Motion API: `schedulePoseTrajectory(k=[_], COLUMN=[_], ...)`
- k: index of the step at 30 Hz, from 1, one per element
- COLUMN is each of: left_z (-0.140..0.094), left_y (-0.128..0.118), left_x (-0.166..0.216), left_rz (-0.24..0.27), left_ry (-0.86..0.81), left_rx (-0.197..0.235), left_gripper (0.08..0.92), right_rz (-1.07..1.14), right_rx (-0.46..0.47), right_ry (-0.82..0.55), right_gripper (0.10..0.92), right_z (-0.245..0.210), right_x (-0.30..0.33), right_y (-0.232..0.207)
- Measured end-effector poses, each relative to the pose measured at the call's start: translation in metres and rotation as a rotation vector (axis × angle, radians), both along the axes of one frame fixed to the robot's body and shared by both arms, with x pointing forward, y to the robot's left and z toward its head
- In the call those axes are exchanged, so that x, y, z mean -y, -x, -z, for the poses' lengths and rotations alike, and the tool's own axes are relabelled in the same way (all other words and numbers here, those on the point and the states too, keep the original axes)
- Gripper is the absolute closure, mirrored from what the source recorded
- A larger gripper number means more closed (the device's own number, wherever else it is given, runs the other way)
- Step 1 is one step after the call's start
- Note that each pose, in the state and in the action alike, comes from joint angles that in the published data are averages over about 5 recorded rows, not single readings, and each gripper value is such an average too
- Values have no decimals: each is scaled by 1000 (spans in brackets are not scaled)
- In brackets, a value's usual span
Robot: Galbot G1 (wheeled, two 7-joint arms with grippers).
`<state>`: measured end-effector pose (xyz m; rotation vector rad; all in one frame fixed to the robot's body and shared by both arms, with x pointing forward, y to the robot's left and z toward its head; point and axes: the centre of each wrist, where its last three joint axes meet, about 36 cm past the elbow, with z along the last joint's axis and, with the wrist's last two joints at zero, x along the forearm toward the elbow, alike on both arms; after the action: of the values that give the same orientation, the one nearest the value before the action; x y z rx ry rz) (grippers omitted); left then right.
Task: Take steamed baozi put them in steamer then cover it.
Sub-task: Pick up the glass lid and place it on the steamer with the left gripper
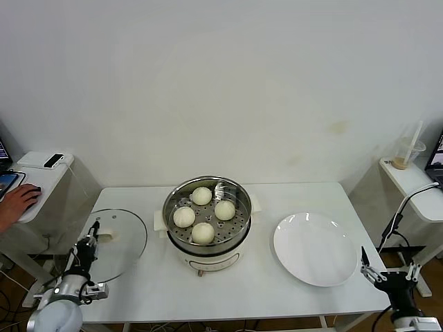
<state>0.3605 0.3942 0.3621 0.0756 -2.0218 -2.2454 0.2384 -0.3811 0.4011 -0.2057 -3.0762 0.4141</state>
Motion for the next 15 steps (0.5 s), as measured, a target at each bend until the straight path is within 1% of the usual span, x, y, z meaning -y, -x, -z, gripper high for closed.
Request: schedulePoseTrajectory(k=[5, 8, 12, 15], left_z=[-32, -53, -80, -97], left_y=[5, 8, 10, 10], left_x=[3, 8, 20, 31], left_rz=[-32, -43, -44, -34], left_ry=[-15, -19, -17, -7], left_rx=[24, 39, 66, 84], left_gripper=[863, 863, 863, 863], right_rz=[-21, -30, -40, -46], right_rx=[-9, -11, -14, -17], right_ry=[3, 6, 6, 6], right_gripper=[200, 200, 200, 200], right_z=[-1, -2, 0, 2], right_x=[-2, -3, -5, -9], right_y=[-1, -2, -4, -4])
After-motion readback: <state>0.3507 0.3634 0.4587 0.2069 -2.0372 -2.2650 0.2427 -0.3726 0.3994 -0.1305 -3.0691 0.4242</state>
